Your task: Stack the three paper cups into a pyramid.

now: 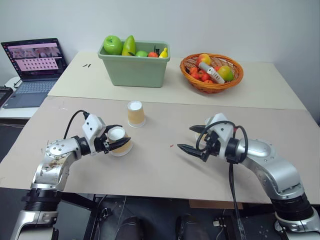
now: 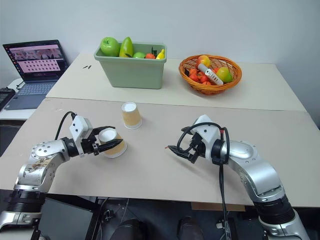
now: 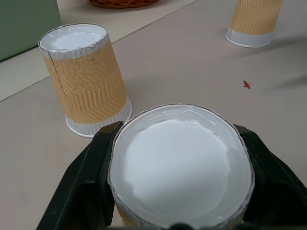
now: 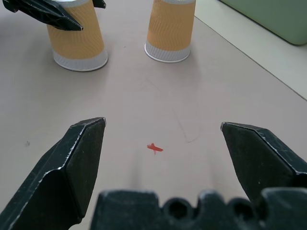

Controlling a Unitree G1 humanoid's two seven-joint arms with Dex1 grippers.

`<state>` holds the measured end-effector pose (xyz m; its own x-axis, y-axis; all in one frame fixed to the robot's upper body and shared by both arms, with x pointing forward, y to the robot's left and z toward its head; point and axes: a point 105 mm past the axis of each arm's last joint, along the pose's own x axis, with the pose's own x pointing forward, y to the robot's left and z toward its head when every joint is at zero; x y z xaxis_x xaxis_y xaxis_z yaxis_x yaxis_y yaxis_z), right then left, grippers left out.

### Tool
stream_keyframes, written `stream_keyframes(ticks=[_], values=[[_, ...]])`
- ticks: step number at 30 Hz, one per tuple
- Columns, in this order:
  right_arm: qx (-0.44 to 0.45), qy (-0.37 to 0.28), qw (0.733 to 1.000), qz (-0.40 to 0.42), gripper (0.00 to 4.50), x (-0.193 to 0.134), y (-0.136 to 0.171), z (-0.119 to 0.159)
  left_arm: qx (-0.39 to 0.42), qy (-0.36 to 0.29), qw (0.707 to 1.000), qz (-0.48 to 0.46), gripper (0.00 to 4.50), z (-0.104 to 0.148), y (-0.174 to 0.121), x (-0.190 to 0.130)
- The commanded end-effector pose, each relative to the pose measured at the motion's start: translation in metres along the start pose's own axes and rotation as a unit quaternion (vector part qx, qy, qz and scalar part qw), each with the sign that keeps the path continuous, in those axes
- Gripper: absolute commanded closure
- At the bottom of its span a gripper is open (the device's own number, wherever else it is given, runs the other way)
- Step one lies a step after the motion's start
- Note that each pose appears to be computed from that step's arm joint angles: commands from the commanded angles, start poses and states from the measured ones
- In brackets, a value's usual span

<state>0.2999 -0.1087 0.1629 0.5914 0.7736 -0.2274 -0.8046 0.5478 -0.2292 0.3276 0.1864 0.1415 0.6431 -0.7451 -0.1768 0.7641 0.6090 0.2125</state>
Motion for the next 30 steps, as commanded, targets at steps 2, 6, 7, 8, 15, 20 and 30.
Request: stream_keyframes(ticks=[2, 6, 7, 8, 15, 20, 30], values=[[-0.033, -0.028, 0.999, -0.029, 0.00, -0.007, -0.012, 0.023, 0.022, -0.050, 0.998, -0.031, 1.88, 0.034, -0.012, 0.016], [-0.037, -0.050, 0.997, -0.048, 0.00, -0.013, -0.023, 0.038, 0.033, -0.083, 0.992, -0.084, 1.88, 0.057, -0.035, 0.041], [-0.038, -0.060, 0.996, -0.053, 0.00, -0.015, -0.025, 0.044, 0.034, -0.094, 0.990, -0.104, 1.88, 0.063, -0.044, 0.052], [-0.038, -0.068, 0.995, -0.057, 0.00, -0.018, -0.027, 0.048, 0.034, -0.103, 0.987, -0.118, 1.88, 0.067, -0.051, 0.063], [-0.038, -0.067, 0.994, -0.072, 0.00, -0.023, -0.029, 0.049, 0.008, -0.092, 0.985, -0.148, 1.88, 0.052, -0.069, 0.108], [-0.039, -0.066, 0.994, -0.082, 0.00, -0.026, -0.029, 0.050, 0.002, -0.077, 0.987, -0.141, 1.88, 0.039, -0.068, 0.119], [-0.033, -0.064, 0.994, -0.083, 0.00, -0.024, -0.031, 0.046, 0.005, -0.145, 0.982, -0.118, 0.07, 0.079, -0.056, 0.106]])
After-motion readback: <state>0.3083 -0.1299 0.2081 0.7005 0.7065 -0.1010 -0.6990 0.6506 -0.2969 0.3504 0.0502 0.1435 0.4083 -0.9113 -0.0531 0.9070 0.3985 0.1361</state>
